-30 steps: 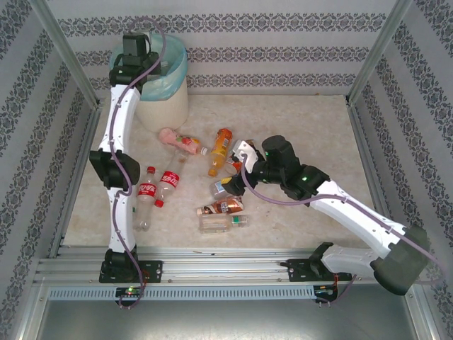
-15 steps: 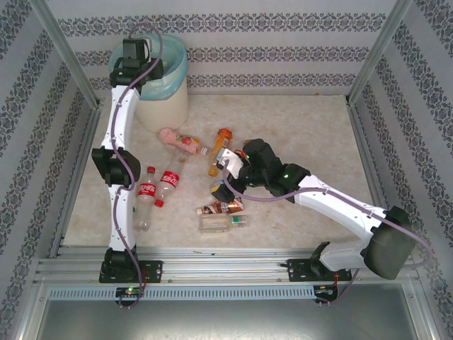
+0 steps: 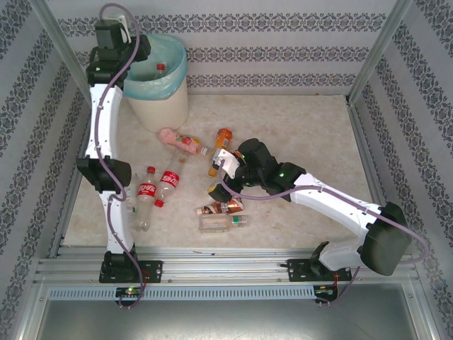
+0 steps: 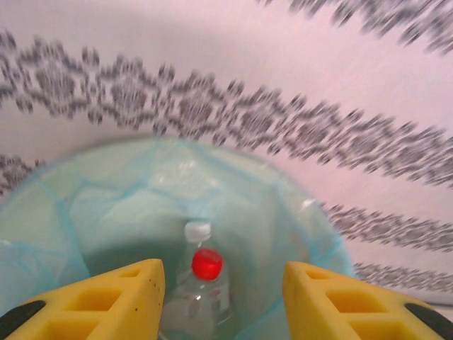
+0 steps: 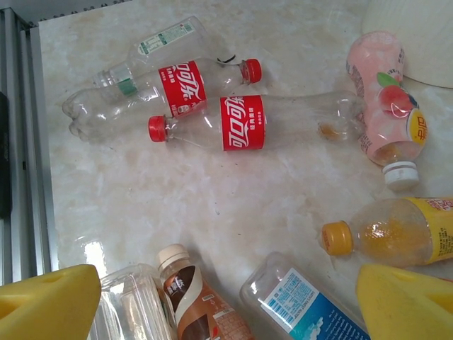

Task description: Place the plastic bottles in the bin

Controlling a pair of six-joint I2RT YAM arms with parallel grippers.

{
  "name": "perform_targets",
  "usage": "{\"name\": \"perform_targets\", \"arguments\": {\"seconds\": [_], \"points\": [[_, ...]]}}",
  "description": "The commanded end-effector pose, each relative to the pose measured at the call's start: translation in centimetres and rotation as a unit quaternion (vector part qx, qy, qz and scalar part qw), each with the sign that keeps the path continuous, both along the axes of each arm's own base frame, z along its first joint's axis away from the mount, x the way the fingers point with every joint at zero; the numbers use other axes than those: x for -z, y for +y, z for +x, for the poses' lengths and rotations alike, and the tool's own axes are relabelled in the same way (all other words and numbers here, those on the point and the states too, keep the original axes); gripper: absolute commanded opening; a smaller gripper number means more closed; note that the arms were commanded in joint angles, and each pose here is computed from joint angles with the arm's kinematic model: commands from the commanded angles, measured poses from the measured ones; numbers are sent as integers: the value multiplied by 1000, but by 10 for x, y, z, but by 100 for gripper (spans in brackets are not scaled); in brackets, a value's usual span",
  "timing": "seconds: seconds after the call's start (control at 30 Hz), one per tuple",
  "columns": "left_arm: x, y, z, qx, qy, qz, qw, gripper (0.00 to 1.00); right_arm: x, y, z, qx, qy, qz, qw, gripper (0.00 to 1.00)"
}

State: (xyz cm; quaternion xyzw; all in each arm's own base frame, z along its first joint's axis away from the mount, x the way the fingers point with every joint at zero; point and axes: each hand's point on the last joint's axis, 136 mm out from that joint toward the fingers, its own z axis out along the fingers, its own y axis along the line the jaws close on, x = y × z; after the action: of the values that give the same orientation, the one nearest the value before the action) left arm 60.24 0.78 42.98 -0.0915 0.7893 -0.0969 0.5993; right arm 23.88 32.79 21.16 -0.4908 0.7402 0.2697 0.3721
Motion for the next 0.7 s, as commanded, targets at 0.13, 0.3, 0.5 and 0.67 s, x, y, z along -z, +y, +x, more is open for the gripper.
{"name": "perform_targets", "arguments": {"seconds": [0.13,0.3,0.5,0.67], "points": [[-64,-23,-38,36,-59,-17,997,46,-18,1,12,39,-15,15,999,93],[-82,-67,-69,77,-62,28,995,46,-25,-9,32,106,1,27,994,92],[-69,-138,-110,143,-26,88,985,46,-28,-27,65,214,89,62,971,87],[-37,-190,-152,212,17,100,972,46,-19,-35,67,244,116,57,961,86]]}}
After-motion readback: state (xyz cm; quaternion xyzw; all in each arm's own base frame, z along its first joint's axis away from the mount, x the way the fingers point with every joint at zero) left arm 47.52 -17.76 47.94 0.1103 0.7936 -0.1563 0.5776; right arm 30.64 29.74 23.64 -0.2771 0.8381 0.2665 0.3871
